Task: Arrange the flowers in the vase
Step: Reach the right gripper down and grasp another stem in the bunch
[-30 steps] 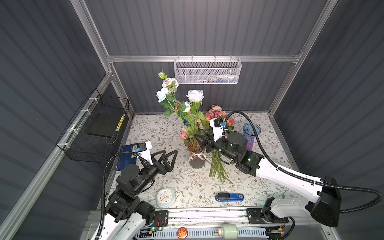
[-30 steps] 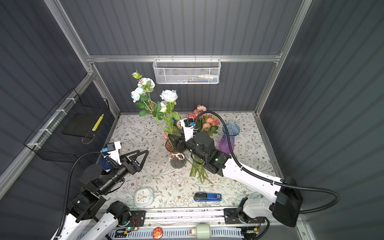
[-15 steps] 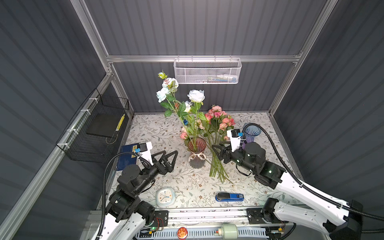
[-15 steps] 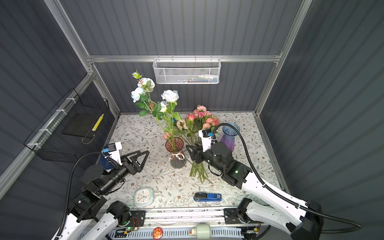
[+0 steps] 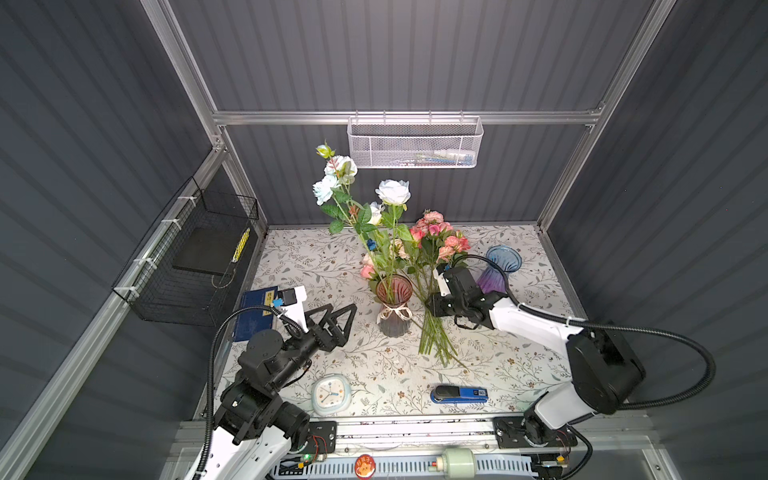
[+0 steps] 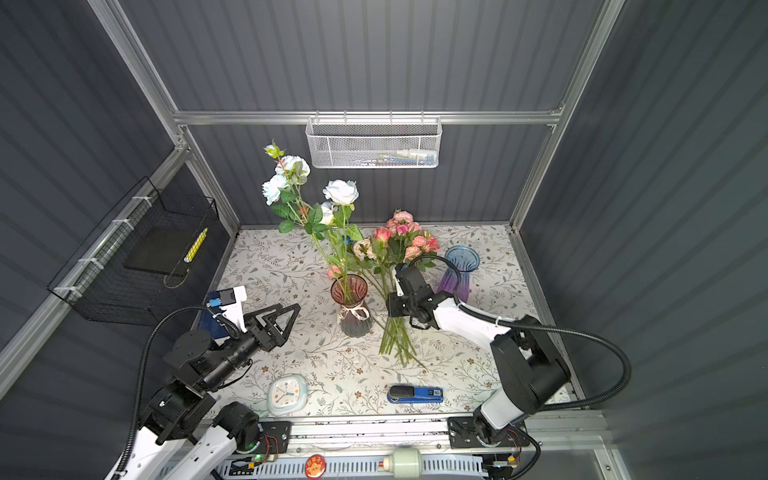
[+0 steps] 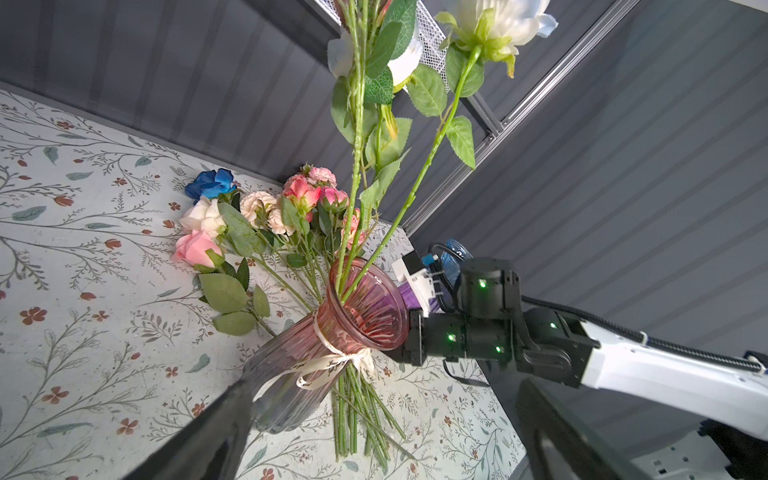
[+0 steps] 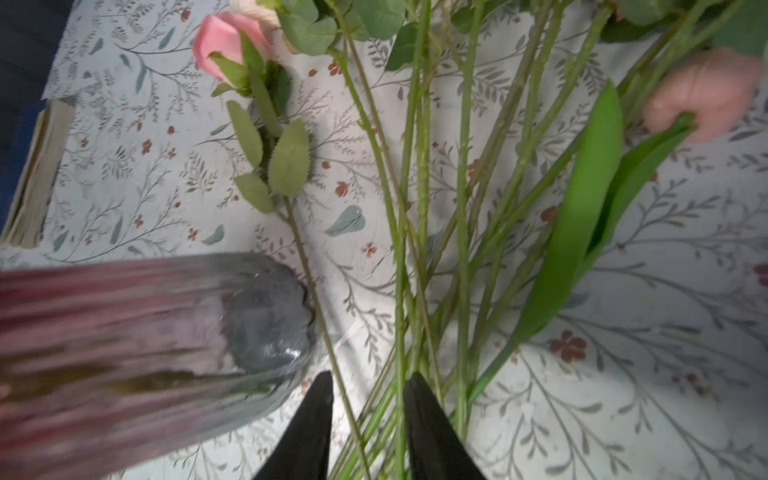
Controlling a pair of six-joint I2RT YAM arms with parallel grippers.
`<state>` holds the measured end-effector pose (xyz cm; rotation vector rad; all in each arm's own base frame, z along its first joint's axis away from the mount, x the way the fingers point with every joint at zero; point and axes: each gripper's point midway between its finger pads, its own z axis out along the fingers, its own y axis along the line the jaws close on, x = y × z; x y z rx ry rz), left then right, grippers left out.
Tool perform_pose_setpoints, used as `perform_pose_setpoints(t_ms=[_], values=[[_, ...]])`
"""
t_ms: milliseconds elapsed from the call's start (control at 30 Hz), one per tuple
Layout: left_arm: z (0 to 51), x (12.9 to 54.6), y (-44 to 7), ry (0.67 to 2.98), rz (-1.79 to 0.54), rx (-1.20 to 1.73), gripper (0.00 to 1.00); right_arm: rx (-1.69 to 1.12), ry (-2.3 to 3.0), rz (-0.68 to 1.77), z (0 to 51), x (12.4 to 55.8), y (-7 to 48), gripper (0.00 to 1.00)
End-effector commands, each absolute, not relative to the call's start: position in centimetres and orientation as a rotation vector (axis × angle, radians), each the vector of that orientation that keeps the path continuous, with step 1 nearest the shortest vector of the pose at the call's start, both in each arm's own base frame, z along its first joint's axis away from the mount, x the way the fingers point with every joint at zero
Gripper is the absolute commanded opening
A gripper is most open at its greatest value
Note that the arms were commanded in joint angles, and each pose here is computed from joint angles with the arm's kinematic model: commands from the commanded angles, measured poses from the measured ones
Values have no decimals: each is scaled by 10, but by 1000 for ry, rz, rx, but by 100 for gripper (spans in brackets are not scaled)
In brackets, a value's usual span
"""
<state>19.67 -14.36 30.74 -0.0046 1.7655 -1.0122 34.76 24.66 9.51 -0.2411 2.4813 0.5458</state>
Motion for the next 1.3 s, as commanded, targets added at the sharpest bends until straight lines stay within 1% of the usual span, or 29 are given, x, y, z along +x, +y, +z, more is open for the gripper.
perform_pose_setpoints(t_ms=[0, 133, 300, 433, 667, 933, 1000, 1100, 1267], values=[[303, 195, -143, 1775, -1016, -12, 100, -257, 2474, 518, 95, 373, 251, 30], [302, 194, -142, 1779, -1009, -12, 100, -275, 2492, 435, 88, 399, 256, 30], [301, 193, -141, 1776, -1006, -14, 100, -219, 2497, 318, 84, 431, 245, 29], [299, 193, -140, 1783, -997, -14, 100, -224, 2541, 248, 71, 446, 239, 30], [299, 194, -140, 1785, -992, -16, 100, -271, 2589, 230, 52, 456, 242, 30], [297, 195, -140, 1790, -988, -18, 100, -303, 2622, 225, 35, 458, 244, 25], [297, 195, -140, 1790, -988, -18, 100, -310, 2620, 232, 34, 457, 244, 22], [296, 196, -140, 1792, -988, -19, 100, -311, 2589, 242, 40, 457, 244, 18], [297, 197, -141, 1790, -992, -19, 100, -291, 2489, 279, 70, 453, 241, 11]])
